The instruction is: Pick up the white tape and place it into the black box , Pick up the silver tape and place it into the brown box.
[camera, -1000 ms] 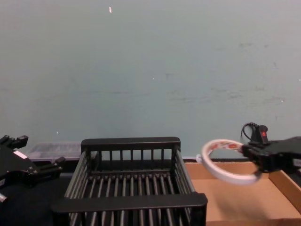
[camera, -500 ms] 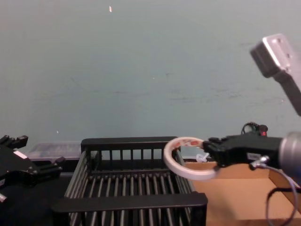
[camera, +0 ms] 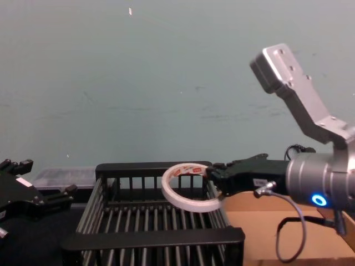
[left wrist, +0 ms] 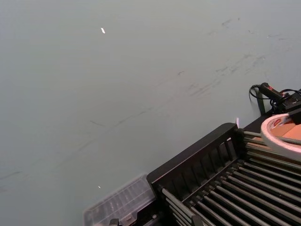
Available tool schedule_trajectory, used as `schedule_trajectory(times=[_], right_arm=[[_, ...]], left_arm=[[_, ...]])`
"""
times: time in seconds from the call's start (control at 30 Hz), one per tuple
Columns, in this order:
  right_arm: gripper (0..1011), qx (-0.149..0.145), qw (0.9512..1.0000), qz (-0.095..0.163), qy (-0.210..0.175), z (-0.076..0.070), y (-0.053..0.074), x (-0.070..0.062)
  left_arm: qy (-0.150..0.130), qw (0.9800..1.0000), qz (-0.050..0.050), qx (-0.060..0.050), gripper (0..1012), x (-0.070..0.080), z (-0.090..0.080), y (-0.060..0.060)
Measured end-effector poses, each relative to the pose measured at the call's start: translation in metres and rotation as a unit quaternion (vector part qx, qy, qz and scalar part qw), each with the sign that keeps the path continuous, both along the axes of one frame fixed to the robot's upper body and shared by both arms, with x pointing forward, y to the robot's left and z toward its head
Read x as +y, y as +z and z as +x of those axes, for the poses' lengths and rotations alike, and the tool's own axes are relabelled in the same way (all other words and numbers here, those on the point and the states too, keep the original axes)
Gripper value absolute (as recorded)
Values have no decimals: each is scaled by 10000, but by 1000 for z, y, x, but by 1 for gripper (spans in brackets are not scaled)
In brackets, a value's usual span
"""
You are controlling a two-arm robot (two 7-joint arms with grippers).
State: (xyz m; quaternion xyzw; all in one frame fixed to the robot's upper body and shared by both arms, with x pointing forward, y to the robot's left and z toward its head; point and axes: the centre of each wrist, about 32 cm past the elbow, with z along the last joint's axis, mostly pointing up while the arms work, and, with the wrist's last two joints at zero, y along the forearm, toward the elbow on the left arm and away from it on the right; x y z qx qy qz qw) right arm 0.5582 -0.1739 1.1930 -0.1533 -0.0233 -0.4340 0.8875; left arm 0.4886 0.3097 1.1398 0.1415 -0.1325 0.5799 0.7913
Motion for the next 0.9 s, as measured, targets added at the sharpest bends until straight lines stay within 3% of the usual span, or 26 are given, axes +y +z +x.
schedule_trajectory(times=[0.27, 0.77, 0.9], right_arm=[[99, 22, 10000, -25, 36, 6, -3, 8], [99, 19, 10000, -24, 33, 5, -3, 7], [156, 17, 10000, -24, 32, 5, -3, 7]], left_arm=[[0, 10000, 0, 0, 1001, 0, 0, 0], [0, 10000, 0, 0, 1001, 0, 0, 0], [0, 10000, 0, 0, 1001, 0, 0, 0]])
